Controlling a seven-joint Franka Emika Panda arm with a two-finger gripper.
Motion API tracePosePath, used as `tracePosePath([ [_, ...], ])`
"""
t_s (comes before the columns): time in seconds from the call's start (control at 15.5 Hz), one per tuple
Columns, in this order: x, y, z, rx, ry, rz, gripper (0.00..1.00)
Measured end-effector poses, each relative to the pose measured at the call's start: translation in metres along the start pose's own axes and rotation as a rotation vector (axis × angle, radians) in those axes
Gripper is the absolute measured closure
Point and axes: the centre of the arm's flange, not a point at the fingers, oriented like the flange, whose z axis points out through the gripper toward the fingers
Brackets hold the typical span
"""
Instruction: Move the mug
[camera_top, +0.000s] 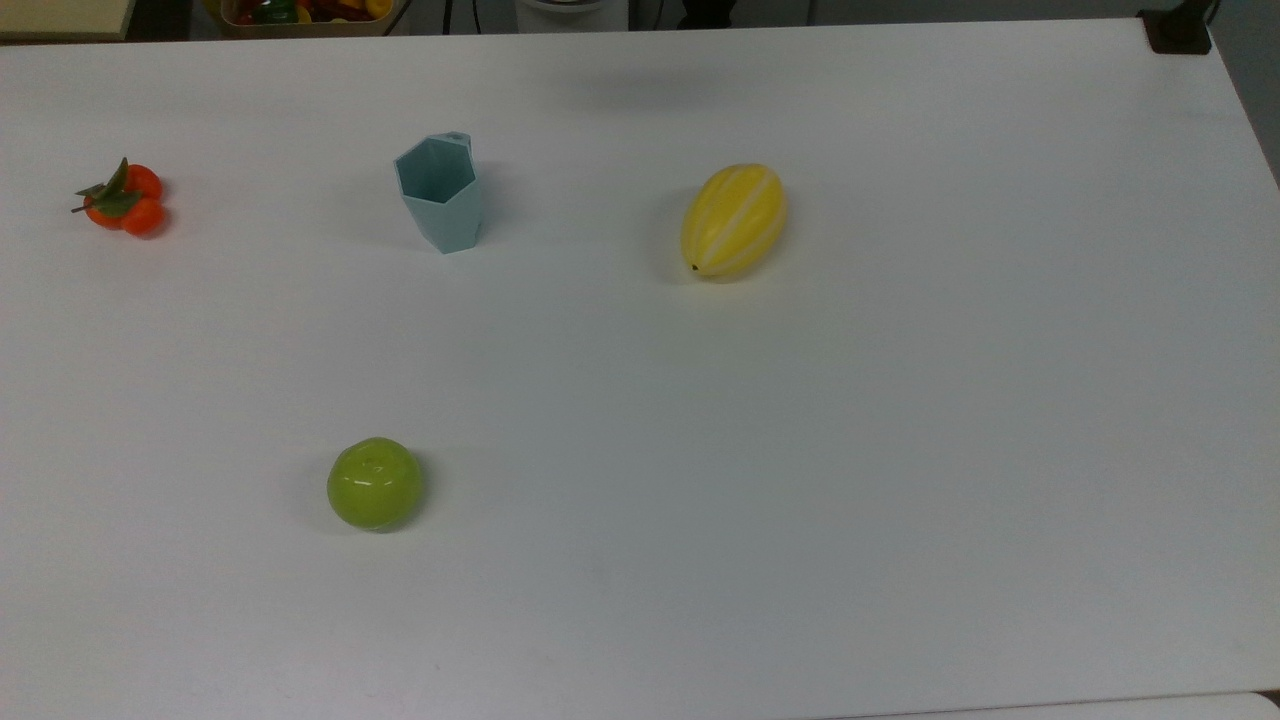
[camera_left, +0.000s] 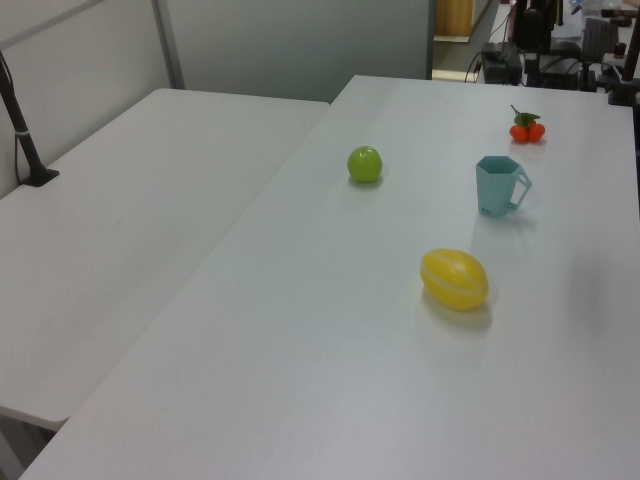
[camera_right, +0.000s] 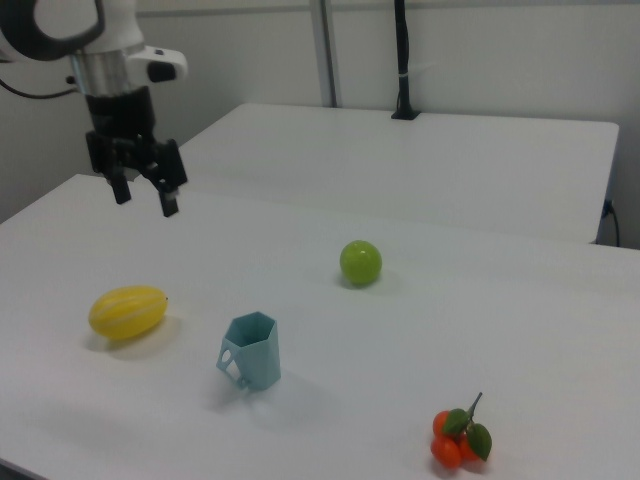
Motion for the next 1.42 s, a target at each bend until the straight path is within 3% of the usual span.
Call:
tracePosePath([
  [0.32, -0.002, -0.050, -0.007, -0.010, 0.021, 0.000, 0.00],
  [0.58, 0.017, -0.036, -0.011, 0.036, 0.124, 0.018, 0.00],
  [0.71, 0.031, -0.031, -0.005, 0.045, 0.154, -0.020, 0.00],
  [0.97, 0.046, -0.030, 0.013, 0.042, 0.145, -0.144, 0.00],
  [1.42, 0.050, -0.021, 0.008, 0.040, 0.175, -0.163, 0.00],
])
